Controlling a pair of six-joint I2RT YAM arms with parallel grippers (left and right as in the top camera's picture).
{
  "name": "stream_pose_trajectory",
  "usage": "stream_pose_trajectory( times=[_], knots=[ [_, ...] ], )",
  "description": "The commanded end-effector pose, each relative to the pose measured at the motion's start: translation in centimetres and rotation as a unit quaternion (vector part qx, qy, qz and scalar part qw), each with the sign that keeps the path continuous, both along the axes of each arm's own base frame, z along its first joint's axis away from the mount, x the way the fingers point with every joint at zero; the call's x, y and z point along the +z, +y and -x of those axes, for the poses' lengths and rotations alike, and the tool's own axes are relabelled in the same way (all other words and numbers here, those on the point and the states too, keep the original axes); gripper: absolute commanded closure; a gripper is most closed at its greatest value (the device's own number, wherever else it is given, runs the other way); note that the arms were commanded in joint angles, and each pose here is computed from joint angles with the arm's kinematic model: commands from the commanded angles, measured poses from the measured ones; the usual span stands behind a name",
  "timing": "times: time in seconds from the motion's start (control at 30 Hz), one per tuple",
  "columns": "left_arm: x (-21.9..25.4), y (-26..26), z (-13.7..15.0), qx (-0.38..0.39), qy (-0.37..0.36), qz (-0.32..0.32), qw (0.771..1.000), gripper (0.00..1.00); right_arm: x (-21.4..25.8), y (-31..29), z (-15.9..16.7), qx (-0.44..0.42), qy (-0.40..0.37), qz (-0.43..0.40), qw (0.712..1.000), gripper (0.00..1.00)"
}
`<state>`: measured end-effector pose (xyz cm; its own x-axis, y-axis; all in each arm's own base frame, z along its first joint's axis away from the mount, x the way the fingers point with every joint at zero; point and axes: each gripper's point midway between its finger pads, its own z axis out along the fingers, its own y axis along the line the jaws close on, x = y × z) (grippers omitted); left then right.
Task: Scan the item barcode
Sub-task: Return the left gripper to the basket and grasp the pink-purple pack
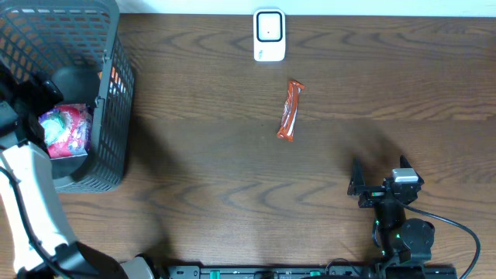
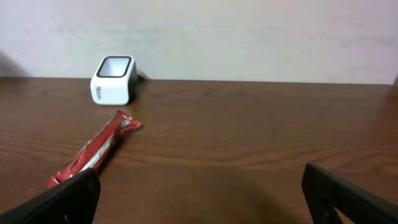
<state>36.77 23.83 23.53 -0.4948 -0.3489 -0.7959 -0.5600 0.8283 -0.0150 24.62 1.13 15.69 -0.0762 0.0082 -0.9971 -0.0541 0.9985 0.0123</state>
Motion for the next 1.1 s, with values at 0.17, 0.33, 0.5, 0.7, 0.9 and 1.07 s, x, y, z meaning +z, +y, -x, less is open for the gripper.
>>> stream_pose_trajectory(
  times=[0.17,0.33,0.5,0.7,0.9,1.07],
  knots=[
    [-7.5,-0.4,0.8,-0.060,0.144,0.013,0.988,0.01,-0.1,0.0,0.0,-0.001,0.000,0.006,1.000,0.01],
    [-12.5,-0.3,2.6,-0.110,0.261,0.001,0.959,0.10,-0.1,0.0,0.0,-0.001,0.000,0.006,1.000,0.01],
    [-13.5,0.7,2.3,-0.098,0.270,-0.010,0.958,0.10,-0.1,0.0,0.0,-0.001,0.000,0.006,1.000,0.01],
    [-12.4,1.9,0.8,-0.089,0.236,-0.037,0.967,0.21,-0.1,0.0,0.0,-0.001,0.000,0.006,1.000,0.01],
    [-12.6,2.8,0.6,-0.075,0.239,-0.052,0.967,0.30,-0.1,0.0,0.0,-0.001,0.000,0.006,1.000,0.01],
    [-15.8,2.4,1.6,-0.079,0.280,-0.027,0.956,0.30,-0.1,0.0,0.0,-0.001,0.000,0.006,1.000,0.01]
  ],
)
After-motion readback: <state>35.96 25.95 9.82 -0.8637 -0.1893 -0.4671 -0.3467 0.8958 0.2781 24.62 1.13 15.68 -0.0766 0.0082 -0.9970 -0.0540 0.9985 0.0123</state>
